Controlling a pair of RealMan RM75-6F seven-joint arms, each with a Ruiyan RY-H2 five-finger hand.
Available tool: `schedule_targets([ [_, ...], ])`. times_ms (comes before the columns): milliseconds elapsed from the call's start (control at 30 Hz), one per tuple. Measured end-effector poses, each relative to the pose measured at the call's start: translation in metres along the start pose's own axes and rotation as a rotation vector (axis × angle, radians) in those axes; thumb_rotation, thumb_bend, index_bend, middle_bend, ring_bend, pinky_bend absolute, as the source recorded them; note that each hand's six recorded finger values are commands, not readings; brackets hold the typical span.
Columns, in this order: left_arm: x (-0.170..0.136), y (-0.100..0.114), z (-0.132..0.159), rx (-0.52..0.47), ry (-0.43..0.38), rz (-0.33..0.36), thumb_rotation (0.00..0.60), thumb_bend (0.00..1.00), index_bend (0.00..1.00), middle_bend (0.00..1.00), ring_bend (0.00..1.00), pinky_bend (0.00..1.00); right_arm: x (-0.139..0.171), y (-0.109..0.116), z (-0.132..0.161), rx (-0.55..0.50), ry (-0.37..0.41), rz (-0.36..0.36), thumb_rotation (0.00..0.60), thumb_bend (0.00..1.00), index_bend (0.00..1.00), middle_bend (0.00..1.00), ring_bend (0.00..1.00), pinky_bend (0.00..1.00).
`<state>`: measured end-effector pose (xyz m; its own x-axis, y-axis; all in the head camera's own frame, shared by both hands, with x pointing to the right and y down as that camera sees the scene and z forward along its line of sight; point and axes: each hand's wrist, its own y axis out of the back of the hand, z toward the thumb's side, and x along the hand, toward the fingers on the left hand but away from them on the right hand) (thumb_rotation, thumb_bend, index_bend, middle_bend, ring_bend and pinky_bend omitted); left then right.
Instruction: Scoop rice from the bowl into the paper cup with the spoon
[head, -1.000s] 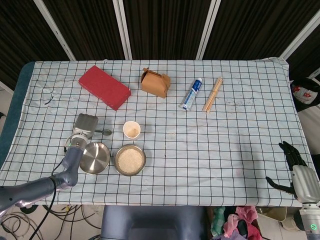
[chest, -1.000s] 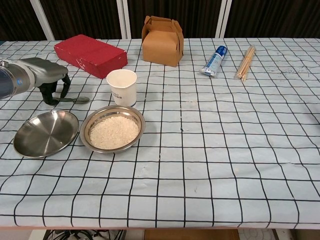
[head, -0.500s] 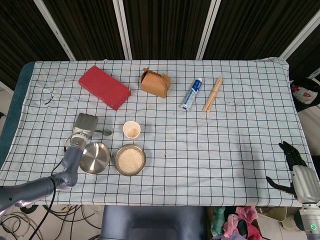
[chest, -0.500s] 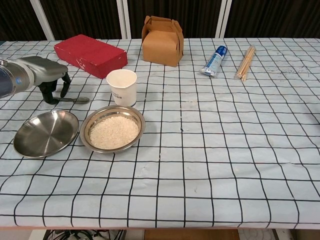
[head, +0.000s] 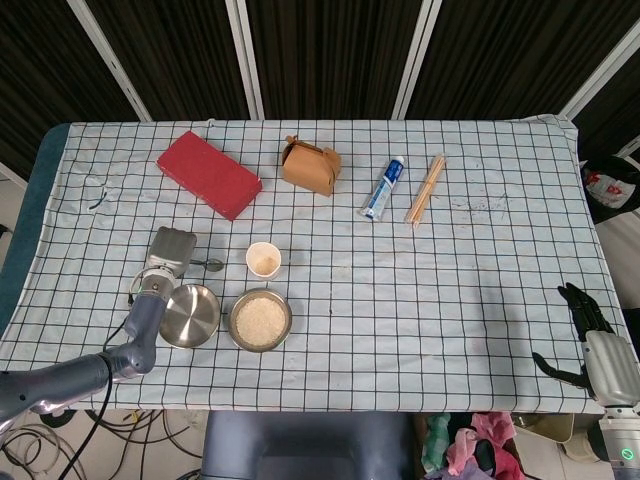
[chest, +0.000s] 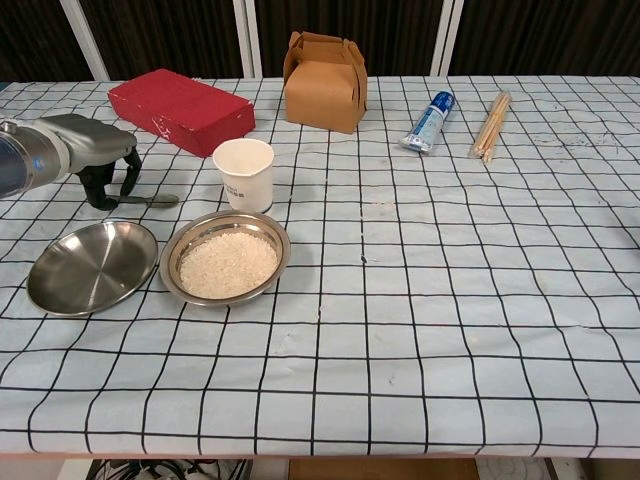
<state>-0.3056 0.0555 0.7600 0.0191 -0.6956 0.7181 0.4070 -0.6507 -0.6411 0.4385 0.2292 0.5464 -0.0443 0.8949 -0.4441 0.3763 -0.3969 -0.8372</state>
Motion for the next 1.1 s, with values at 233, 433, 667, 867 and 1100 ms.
schedule_targets([
  [233,-0.002,0.006,0.002,-0.006,-0.010,0.026,0.600,0.39,0.58,1.00,0.95,0.93,0.000,0.000,0.000,-0.001,0.001,0.001,0.600,0.18,0.00,0.00,0.00,0.18],
  [433,-0.007,0.014,0.002,0.006,-0.024,0.061,0.600,0.40,0.59,1.00,0.95,0.93,0.000,0.000,0.000,-0.005,0.001,0.001,0.600,0.18,0.00,0.00,0.00,0.18],
  [667,-0.020,0.042,0.008,0.031,-0.072,0.161,0.600,0.41,0.60,1.00,0.95,0.93,0.000,0.001,0.000,-0.009,0.000,-0.001,0.600,0.18,0.00,0.00,0.00,0.18],
  [867,-0.038,0.068,0.011,0.045,-0.112,0.239,0.600,0.42,0.64,1.00,0.96,0.93,0.000,0.001,0.000,-0.013,0.000,-0.004,0.600,0.18,0.00,0.00,0.00,0.18],
  [1100,-0.059,0.087,0.023,0.114,-0.166,0.300,0.600,0.44,0.68,1.00,0.96,0.94,0.000,0.001,0.000,-0.018,-0.001,-0.005,0.600,0.18,0.00,0.00,0.00,0.18],
])
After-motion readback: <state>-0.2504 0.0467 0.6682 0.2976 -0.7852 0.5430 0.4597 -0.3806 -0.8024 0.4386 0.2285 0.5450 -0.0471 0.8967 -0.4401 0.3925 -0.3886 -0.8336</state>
